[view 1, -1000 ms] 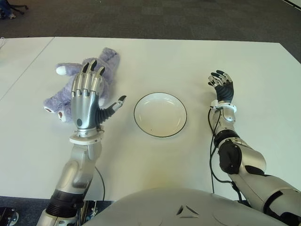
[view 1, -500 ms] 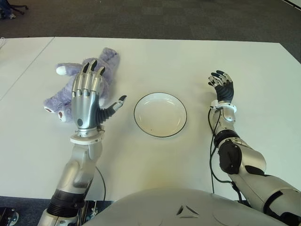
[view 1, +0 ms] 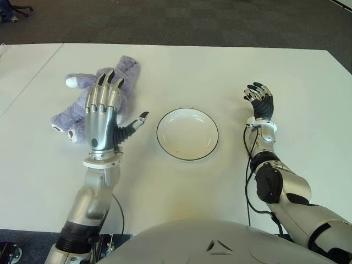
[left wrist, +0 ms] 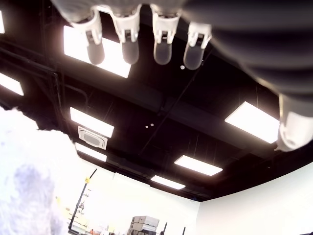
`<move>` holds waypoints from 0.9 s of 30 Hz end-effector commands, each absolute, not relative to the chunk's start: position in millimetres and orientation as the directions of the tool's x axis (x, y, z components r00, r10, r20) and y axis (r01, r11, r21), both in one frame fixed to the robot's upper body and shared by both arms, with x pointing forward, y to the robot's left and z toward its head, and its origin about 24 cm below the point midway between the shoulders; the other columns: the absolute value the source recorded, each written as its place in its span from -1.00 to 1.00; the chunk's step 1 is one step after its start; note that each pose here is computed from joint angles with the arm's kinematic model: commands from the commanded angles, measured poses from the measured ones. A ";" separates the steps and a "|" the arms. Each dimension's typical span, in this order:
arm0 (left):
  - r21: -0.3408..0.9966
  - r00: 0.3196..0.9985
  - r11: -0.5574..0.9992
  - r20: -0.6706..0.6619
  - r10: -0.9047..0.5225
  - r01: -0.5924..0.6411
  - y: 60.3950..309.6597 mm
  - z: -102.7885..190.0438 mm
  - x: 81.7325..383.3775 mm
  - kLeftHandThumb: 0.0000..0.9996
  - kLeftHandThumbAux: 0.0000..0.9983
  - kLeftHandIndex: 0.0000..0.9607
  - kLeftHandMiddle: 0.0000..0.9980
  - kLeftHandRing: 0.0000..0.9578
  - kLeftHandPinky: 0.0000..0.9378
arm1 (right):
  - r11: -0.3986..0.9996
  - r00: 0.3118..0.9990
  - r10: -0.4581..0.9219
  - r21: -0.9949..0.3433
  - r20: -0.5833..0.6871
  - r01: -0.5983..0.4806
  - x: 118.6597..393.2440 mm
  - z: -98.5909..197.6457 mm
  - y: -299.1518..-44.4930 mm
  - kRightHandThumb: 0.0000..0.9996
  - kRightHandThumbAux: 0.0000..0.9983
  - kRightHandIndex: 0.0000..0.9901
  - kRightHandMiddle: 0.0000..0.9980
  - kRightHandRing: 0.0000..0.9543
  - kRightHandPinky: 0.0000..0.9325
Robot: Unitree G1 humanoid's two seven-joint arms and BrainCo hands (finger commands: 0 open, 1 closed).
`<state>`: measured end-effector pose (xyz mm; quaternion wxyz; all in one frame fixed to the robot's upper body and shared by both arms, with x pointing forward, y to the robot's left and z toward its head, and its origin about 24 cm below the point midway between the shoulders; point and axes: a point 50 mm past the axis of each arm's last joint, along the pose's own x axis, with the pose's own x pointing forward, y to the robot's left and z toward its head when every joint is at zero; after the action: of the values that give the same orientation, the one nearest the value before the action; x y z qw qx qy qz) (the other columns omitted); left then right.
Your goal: Put the doll into the plate.
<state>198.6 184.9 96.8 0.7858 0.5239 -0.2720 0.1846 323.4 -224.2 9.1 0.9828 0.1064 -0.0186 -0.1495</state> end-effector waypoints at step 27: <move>0.756 0.813 0.377 0.583 -0.014 -0.535 178.6 93.0 201.4 -0.67 -0.19 -0.75 -1.00 -1.00 -1.00 | 0.875 0.843 -0.286 0.234 -0.456 0.424 246.8 -87.8 -207.3 -0.18 0.72 -0.43 -0.30 -0.21 -0.15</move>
<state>198.9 182.7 96.2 0.7866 0.5241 -0.2700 0.1837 323.2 -224.7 8.9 0.9822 0.1097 -0.0183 -0.1515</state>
